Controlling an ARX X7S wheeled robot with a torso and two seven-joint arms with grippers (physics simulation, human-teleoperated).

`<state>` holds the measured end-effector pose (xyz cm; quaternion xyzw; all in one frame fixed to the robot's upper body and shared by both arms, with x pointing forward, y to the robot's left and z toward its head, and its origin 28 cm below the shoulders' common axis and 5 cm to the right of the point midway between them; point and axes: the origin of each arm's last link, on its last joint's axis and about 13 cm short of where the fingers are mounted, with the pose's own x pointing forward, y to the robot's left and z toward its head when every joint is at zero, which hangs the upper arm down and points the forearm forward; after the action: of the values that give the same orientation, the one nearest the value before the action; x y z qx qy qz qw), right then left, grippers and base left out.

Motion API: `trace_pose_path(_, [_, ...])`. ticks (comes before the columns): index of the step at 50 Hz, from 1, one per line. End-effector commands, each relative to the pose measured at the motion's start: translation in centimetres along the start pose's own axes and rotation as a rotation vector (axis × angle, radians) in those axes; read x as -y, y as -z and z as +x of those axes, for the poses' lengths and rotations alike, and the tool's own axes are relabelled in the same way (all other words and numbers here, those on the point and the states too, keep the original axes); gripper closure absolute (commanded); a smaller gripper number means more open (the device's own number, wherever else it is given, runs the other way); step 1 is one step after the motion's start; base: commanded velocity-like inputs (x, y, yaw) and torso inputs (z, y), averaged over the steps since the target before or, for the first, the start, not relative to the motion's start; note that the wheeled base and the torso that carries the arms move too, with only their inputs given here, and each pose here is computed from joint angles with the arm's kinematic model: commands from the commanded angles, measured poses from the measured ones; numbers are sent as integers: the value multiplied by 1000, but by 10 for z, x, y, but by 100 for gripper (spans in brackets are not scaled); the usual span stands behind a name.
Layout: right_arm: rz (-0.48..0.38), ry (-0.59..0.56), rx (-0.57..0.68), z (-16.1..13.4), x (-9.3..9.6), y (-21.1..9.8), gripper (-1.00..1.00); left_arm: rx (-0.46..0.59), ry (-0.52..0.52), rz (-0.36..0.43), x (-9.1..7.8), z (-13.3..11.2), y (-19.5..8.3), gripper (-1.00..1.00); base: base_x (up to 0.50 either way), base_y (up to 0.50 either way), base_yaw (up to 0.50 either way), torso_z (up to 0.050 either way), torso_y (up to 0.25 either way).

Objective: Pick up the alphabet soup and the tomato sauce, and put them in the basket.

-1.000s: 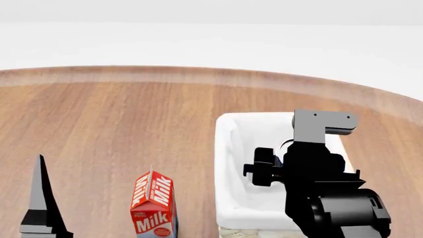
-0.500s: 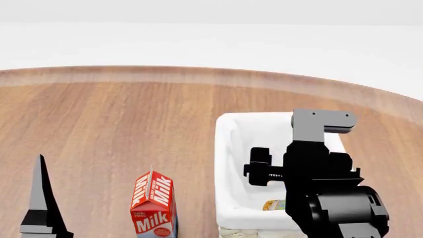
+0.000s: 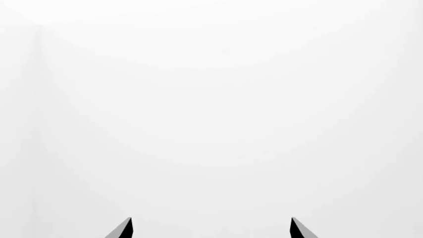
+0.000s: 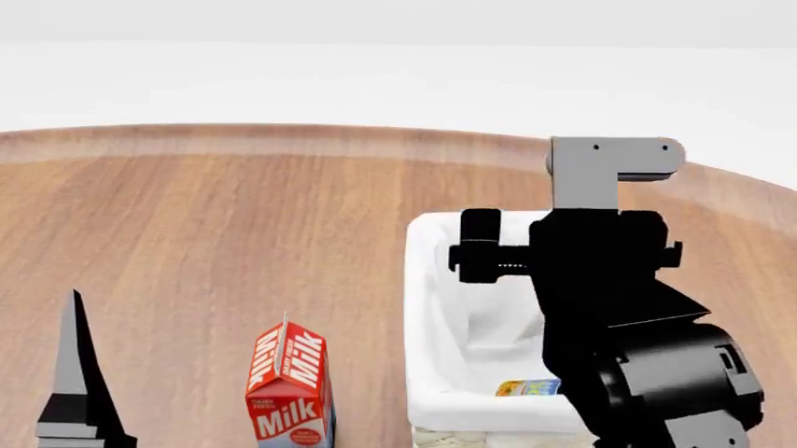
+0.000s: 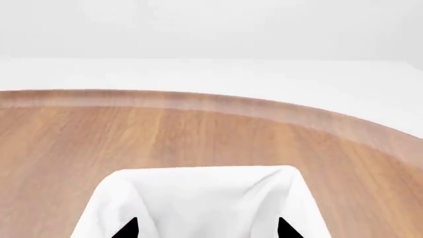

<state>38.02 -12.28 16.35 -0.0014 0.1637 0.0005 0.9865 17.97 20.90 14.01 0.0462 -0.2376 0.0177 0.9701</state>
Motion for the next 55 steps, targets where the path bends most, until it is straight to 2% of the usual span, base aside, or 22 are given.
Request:
trace_pose_path(1, [-54,-96,90,-23,-1,-22,-100,0,0,0,0,0,0,-100,0,0,0,0,0])
trace_pose_path(9, [-109,-235,124,-48,-6,-34,-100,4,2,3,1,1,-3,-100,0,0,0,0,0])
trace_pose_path(22, [-205,-351,128,-83,-20,-38,-100,2,3,2,1,0,-2,-100,0,0,0,0,0])
trace_pose_path(24, [-210,-364,127,-85,-21,-30,-100,2,2,3,1,0,-2,-100,0,0,0,0,0])
trace_pose_path(32, [-200,-398,126,-103,-23,-36,-100,0,2,5,1,0,-1,-100,0,0,0,0,0])
trace_pose_path(36, [-235,-419,119,-112,-25,-31,-100,1,4,5,2,0,-2,-100,0,0,0,0,0])
trace_pose_path(42, [-219,-459,113,-122,-26,-32,-100,1,3,5,1,0,-2,-100,0,0,0,0,0])
trace_pose_path(55, [-278,-546,72,-153,-31,-22,-100,3,3,7,1,0,-2,-100,0,0,0,0,0])
